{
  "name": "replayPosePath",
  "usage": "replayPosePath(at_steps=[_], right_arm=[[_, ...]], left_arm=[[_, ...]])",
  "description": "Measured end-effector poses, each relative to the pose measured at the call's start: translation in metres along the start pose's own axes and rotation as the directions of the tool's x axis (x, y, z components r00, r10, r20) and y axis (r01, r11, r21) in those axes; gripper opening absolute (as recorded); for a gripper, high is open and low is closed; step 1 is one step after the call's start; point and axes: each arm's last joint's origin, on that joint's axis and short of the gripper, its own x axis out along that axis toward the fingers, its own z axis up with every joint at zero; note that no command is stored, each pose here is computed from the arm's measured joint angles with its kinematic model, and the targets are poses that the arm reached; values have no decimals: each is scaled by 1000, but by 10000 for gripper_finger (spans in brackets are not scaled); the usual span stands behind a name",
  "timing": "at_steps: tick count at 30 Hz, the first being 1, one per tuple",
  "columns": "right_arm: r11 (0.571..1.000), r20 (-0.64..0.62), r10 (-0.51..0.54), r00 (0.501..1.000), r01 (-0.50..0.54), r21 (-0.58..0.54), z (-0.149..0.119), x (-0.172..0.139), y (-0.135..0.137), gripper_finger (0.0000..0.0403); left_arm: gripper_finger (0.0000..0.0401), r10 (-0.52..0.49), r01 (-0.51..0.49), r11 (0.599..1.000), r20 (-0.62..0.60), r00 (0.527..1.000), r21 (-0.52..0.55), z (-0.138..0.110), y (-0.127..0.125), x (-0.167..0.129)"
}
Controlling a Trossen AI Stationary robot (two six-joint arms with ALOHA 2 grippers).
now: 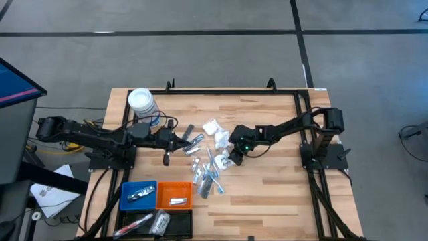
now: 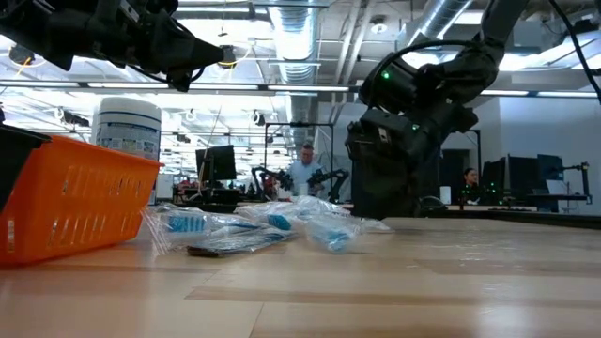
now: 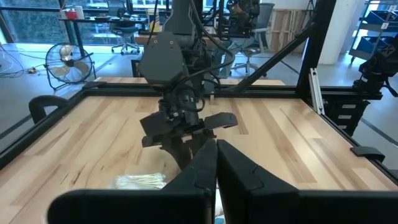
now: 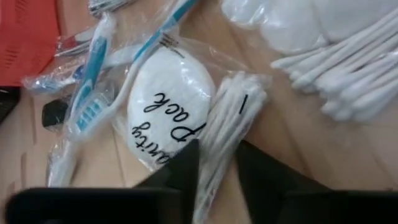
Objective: Pick & Place Travel size toiletries
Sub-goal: Put the bottom cotton pack into the right black basket
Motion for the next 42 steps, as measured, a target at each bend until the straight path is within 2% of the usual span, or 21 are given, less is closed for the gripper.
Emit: replayPosePath(at_steps=[2, 4, 8, 14, 18, 21, 23, 25, 30, 34, 38, 42], right_arm=[[1000, 2, 7, 1000, -7, -6, 0, 0, 1, 30], [1000, 13, 13, 1000, -12, -17, 1, 0, 1, 11], [998, 71, 45, 996, -42, -42, 7, 0, 4, 8], [983, 205, 115, 972, -81, -165, 23, -19, 19, 3], [967, 335, 100, 937, -12, -255, 34, -47, 31, 2], [948, 444, 88, 892, 62, -313, 41, -71, 42, 2], [936, 531, 68, 845, 130, -327, 45, -88, 49, 1], [924, 633, 69, 771, 189, -332, 50, -105, 58, 1], [894, 819, 267, 508, 186, -408, 65, -142, 82, 1], [875, 857, 380, 349, 163, -455, 71, -156, 90, 0], [860, 863, 444, 241, 155, -486, 74, -153, 91, 0], [840, 851, 508, 137, 143, -524, 76, -148, 92, 0]], left_arm=[[2, 0, 0, 1000, 0, 1000, 0, 0, 0, 0], [2, 0, 0, 1000, 0, 1000, 0, 0, 0, 0], [2, 0, 0, 1000, 0, 1000, 0, 0, 0, 0], [2, 0, 0, 1000, 0, 1000, 0, 0, 0, 0], [2, 1, -1, 1000, 0, 1000, 0, 0, 0, 0], [2, 13, -13, 1000, 1, 1000, 0, 0, 0, 0], [2, 29, -29, 1000, 3, 1000, 0, 0, 1, 0], [2, 40, -40, 999, 6, 999, 0, 1, 1, 0], [2, 107, -107, 994, 13, 994, 1, 1, 3, 0], [2, 156, -157, 988, 38, 987, 2, 4, 5, 0], [1, 182, -192, 981, 190, 965, 34, 18, 5, -2], [1, 183, -226, 970, 342, 922, 90, 33, 5, -6]])
